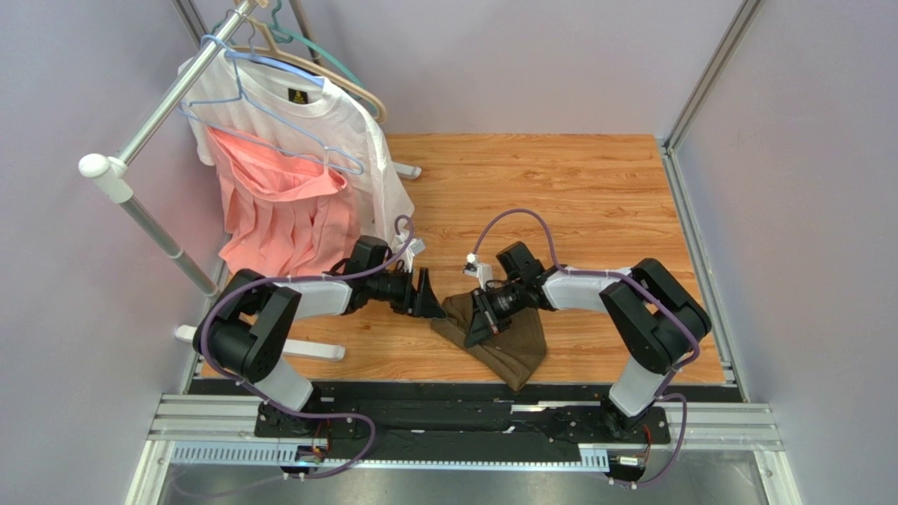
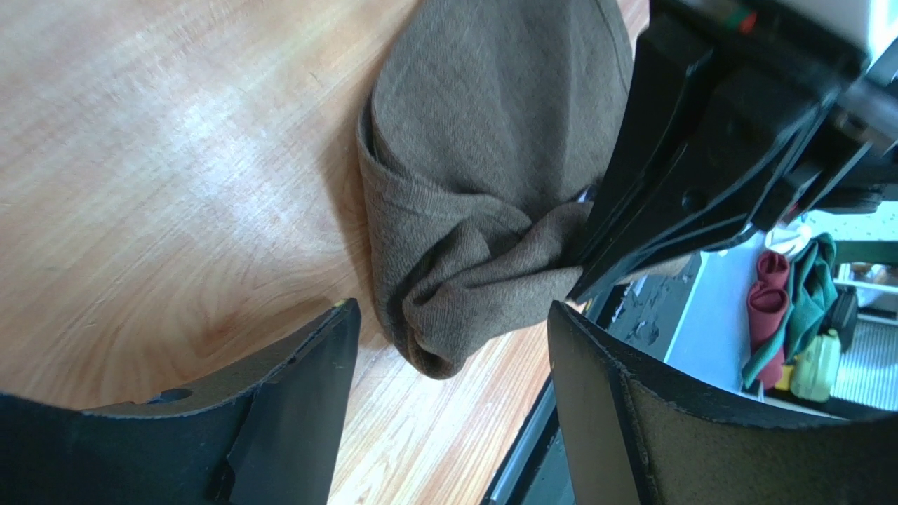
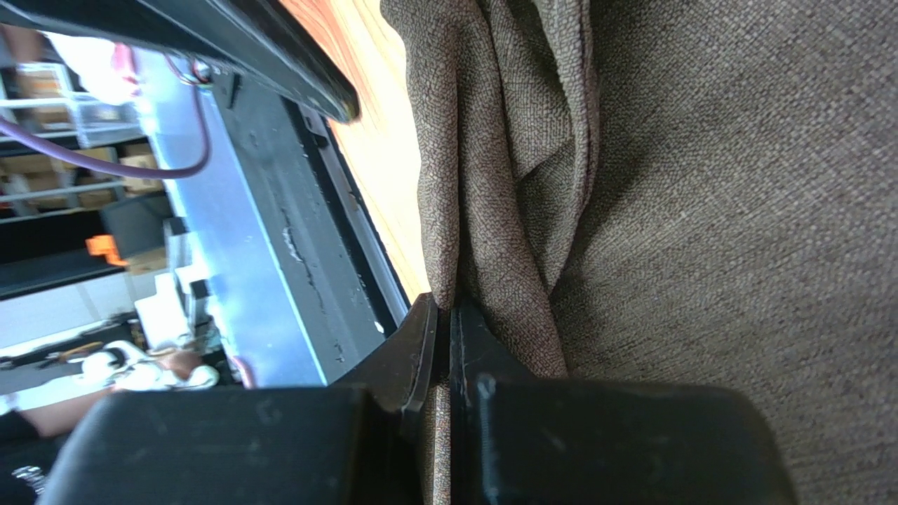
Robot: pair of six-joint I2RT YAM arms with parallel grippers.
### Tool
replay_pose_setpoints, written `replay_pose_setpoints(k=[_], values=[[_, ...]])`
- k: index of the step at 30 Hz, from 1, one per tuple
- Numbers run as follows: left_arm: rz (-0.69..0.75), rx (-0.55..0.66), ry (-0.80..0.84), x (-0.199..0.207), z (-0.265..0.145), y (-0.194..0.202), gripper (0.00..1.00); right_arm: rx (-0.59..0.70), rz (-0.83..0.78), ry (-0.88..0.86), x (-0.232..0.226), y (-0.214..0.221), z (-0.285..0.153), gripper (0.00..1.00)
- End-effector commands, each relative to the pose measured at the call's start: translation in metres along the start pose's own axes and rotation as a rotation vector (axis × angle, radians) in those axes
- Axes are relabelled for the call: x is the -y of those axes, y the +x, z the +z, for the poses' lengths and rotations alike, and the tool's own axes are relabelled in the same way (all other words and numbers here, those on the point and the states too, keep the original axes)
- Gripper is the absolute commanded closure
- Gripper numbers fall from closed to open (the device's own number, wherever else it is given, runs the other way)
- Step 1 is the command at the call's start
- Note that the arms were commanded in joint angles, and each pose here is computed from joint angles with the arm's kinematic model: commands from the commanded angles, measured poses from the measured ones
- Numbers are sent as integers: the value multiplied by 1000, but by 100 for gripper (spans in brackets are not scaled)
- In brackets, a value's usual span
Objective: Fold the napkin, place the utensils inside, and roll it up
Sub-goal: Roll the napkin with the utensil
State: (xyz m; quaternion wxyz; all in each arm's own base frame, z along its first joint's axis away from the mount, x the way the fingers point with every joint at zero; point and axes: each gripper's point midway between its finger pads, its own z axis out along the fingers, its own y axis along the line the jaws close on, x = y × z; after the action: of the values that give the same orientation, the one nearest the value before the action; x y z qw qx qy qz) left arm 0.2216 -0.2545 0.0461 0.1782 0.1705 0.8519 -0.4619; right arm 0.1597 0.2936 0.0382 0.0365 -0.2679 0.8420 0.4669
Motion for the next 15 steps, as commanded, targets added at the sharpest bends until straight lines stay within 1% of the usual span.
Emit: replay_pose_setpoints(k=[1, 7, 10, 11, 13, 15], values=[[29, 1, 43, 4, 5, -4, 27, 37, 24, -43, 5, -18, -3, 100], [11, -22, 62, 1, 14, 6, 30, 29, 41, -68, 11, -18, -4, 100], [9, -29, 62, -1, 19, 7, 35, 28, 50, -70, 15, -19, -3, 100], [5, -32, 54, -4, 21, 8, 41, 27, 54, -78, 15, -19, -3, 100], [10, -38, 57, -3, 24, 10, 43, 24, 62, -77, 19, -18, -2, 100], [11, -37, 53, -5, 26, 10, 50, 22, 62, -86, 18, -18, -1, 100]])
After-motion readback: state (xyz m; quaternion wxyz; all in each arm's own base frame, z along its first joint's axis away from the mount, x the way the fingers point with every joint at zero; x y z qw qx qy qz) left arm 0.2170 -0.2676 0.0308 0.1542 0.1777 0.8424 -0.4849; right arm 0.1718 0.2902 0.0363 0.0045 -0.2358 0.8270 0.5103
